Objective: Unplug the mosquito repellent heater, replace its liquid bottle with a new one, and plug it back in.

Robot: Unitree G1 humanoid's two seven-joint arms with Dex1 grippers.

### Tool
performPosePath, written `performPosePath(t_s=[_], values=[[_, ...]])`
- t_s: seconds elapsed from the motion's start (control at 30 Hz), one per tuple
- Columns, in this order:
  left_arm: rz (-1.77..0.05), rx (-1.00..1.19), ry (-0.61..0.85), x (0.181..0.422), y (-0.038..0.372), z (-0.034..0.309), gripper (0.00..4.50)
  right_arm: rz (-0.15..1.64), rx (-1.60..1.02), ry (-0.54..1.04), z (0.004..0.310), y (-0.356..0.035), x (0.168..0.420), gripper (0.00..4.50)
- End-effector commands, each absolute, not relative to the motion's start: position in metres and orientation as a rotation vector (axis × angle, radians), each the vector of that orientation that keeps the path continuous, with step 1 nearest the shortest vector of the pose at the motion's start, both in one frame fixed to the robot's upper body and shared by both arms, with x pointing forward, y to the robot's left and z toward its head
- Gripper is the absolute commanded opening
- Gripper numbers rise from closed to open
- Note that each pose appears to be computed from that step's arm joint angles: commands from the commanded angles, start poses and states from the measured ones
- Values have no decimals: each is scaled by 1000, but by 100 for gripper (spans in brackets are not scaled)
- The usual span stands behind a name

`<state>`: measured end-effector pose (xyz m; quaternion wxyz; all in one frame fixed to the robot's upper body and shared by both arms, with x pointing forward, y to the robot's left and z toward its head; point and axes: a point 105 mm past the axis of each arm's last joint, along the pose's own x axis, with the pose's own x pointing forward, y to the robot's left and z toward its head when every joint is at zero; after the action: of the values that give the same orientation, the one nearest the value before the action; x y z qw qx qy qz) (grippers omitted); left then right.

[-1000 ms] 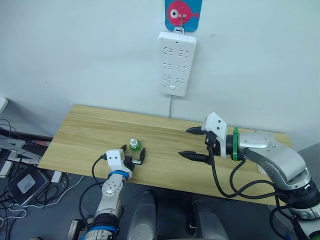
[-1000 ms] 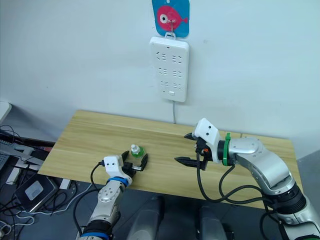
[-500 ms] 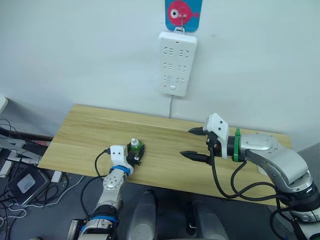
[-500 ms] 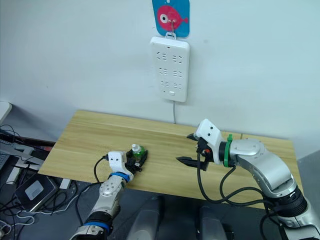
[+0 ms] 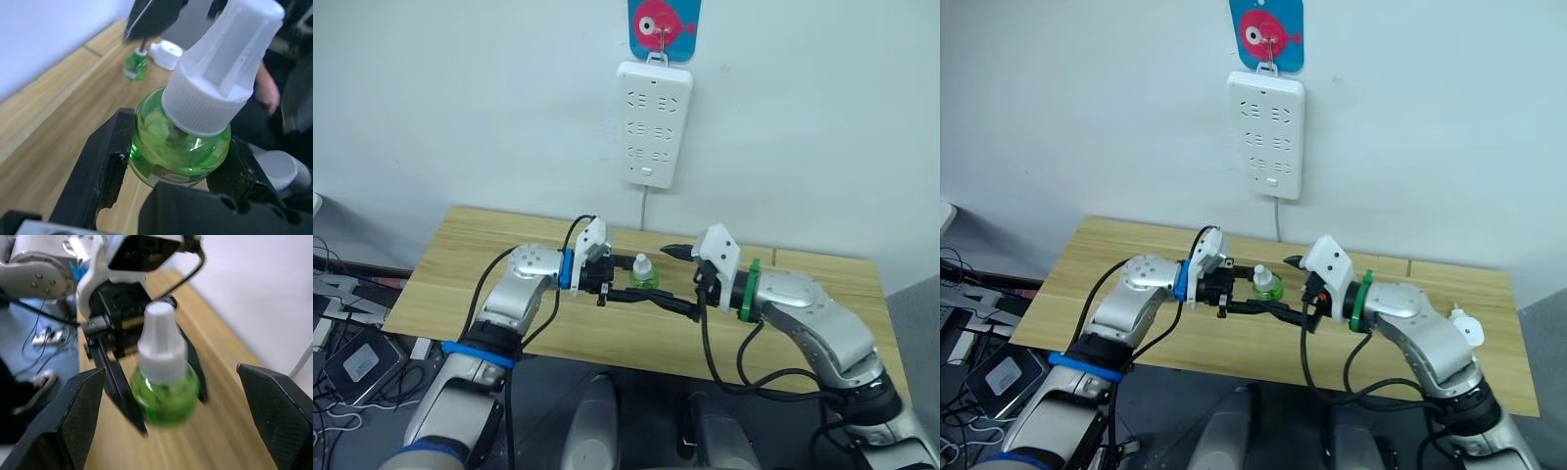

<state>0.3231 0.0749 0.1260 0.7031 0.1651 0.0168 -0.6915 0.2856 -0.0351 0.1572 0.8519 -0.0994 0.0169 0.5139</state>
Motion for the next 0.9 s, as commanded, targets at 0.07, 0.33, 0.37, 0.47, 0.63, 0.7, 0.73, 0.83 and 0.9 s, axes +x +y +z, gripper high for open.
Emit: performPosePath(t_s=[0.07, 0.33, 0.37, 0.47, 0.63, 0.7, 0.73, 0.83, 0.9], values=[[-1568, 357, 15, 328, 68, 130, 224, 1040, -203, -43, 170, -29, 290, 450], [-1590, 369, 16, 329, 68, 128, 224, 1040, -178, -47, 170, -28, 288, 210], [-1589, 368, 14, 329, 68, 129, 224, 1047, -185, -41, 168, -28, 287, 175], [-1587, 369, 9, 329, 68, 129, 224, 1079, -209, -16, 161, -27, 283, 97], [-1583, 368, -1, 325, 70, 129, 224, 1123, -211, 6, 160, -24, 283, 97], [-1578, 369, -5, 325, 71, 129, 224, 1128, -210, 8, 161, -24, 284, 97], [-1573, 368, -8, 325, 71, 129, 224, 1132, -211, 12, 161, -24, 285, 97], [-1562, 366, -16, 324, 72, 130, 224, 1131, -226, 21, 159, -26, 288, 97], [-1557, 365, -20, 323, 72, 130, 224, 1132, -233, 27, 158, -26, 288, 97]])
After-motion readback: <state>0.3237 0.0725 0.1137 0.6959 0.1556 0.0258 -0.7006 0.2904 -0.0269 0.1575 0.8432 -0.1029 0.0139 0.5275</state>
